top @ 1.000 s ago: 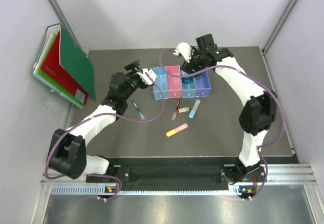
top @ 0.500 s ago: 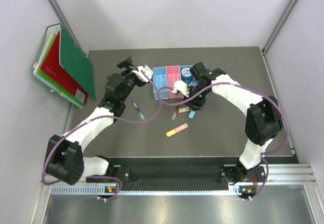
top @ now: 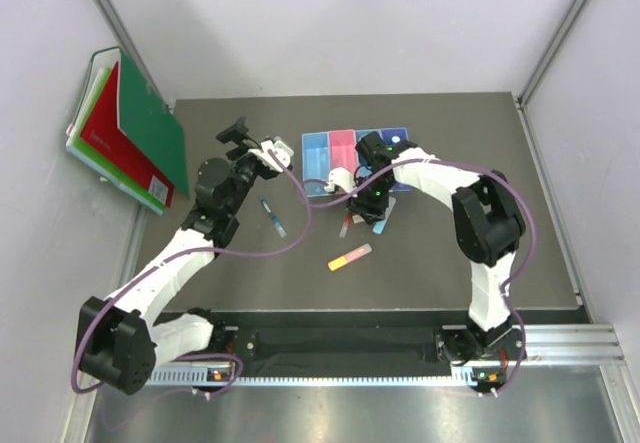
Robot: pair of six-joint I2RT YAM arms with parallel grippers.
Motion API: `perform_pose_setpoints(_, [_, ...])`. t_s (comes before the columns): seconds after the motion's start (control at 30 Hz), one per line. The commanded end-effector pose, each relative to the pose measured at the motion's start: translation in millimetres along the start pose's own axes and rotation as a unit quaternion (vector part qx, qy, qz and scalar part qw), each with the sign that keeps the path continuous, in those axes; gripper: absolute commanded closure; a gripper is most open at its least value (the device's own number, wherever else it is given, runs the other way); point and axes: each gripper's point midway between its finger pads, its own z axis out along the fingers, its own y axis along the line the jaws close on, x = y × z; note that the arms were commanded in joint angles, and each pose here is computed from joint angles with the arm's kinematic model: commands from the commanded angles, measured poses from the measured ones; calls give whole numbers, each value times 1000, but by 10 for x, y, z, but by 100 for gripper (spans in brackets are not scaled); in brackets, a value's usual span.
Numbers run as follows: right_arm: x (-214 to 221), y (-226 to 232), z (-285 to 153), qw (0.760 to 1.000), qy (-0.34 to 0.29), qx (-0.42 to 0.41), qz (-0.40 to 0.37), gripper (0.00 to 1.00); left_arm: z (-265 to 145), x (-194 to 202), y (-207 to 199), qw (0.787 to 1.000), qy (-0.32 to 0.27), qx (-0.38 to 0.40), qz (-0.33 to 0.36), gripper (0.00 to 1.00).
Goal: Sort the stationery into containers
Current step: Pick up the stationery from the center of the board.
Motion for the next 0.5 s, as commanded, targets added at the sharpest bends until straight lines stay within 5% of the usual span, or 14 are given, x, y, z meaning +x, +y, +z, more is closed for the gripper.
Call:
perform_pose_setpoints(0.0, [-235, -196, 16, 999, -23, 20, -25, 50, -73, -8, 68, 1000, -1, -13, 10, 1])
perform_pose_setpoints(0.47, [-118, -206, 195, 999, -5, 6, -38, 53, -61, 19, 107, 1000, 6, -24, 10, 1])
